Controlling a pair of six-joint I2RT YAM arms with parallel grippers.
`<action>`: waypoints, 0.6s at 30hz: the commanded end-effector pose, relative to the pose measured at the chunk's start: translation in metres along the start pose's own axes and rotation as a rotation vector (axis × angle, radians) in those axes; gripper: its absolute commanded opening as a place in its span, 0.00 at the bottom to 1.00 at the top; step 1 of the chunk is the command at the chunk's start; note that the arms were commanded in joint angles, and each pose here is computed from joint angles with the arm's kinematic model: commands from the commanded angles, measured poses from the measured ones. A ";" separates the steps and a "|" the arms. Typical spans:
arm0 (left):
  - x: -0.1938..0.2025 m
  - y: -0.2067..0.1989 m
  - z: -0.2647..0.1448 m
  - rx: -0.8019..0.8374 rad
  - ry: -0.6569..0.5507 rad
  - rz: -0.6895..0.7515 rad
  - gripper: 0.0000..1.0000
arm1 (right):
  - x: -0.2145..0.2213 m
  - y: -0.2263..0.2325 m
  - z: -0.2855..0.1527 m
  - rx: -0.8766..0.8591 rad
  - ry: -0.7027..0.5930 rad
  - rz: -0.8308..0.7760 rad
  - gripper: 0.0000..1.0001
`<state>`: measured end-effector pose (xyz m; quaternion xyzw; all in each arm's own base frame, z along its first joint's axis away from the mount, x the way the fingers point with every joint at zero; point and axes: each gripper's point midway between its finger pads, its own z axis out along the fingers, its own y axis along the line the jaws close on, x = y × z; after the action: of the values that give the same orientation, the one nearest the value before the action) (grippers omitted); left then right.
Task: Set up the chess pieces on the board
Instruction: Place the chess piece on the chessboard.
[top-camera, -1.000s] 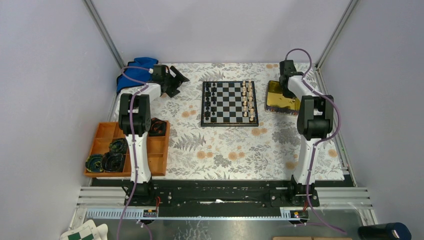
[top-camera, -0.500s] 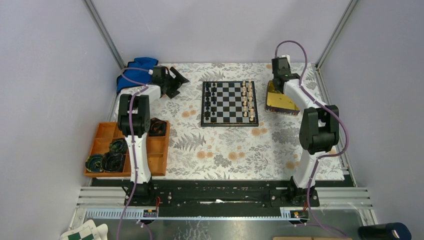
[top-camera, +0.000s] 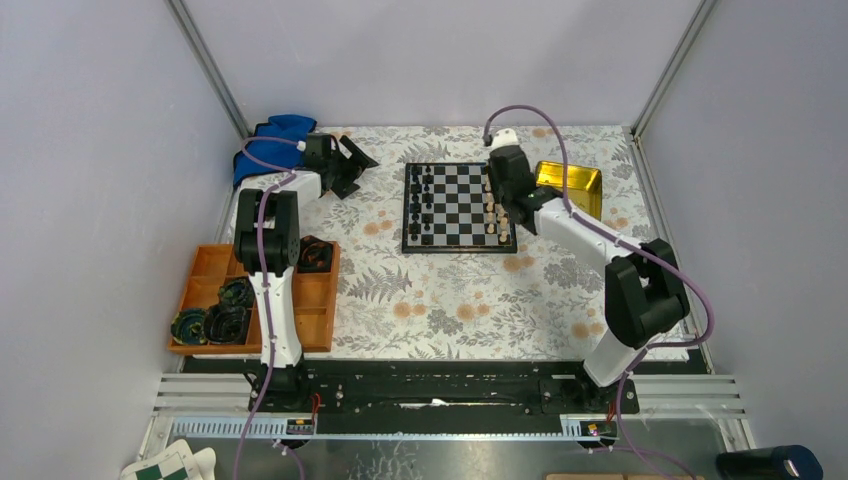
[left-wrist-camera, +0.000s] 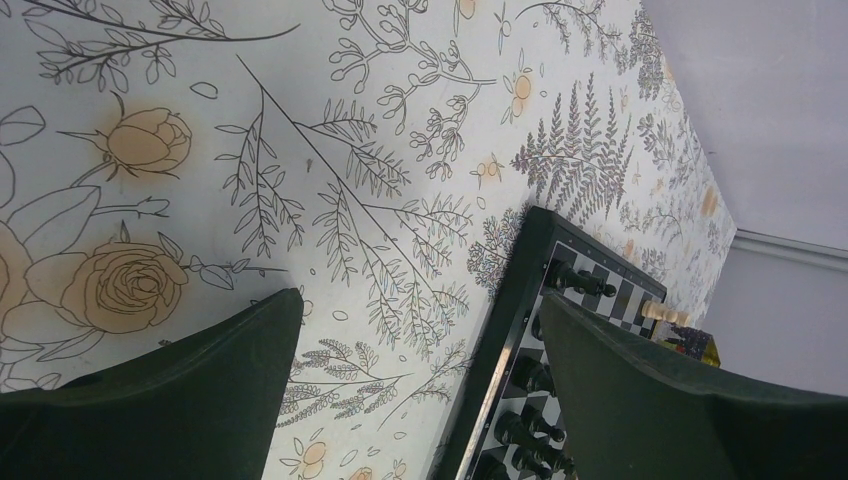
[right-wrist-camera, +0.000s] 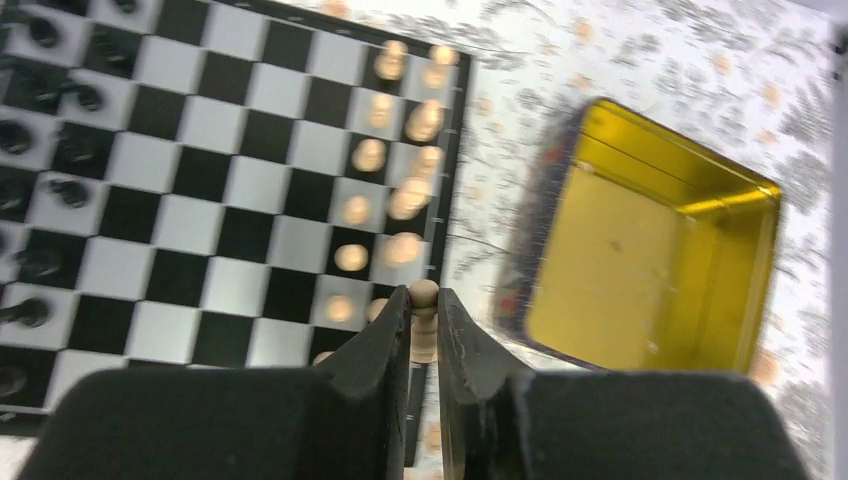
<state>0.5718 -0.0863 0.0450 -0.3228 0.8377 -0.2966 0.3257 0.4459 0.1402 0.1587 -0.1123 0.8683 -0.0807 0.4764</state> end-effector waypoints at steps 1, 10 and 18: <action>0.049 0.060 0.001 -0.194 0.142 -0.053 0.99 | -0.036 0.044 -0.017 -0.129 -0.185 0.053 0.00; 0.039 0.047 -0.001 -0.174 0.124 -0.034 0.99 | -0.029 0.104 -0.020 -0.284 -0.327 0.104 0.00; 0.035 0.044 -0.006 -0.170 0.091 -0.024 0.99 | 0.001 0.127 -0.006 -0.348 -0.339 0.153 0.00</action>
<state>0.5700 -0.0864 0.0462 -0.3244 0.8399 -0.2938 0.3210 0.4193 0.2431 0.1168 -0.1555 0.8139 0.0784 0.5543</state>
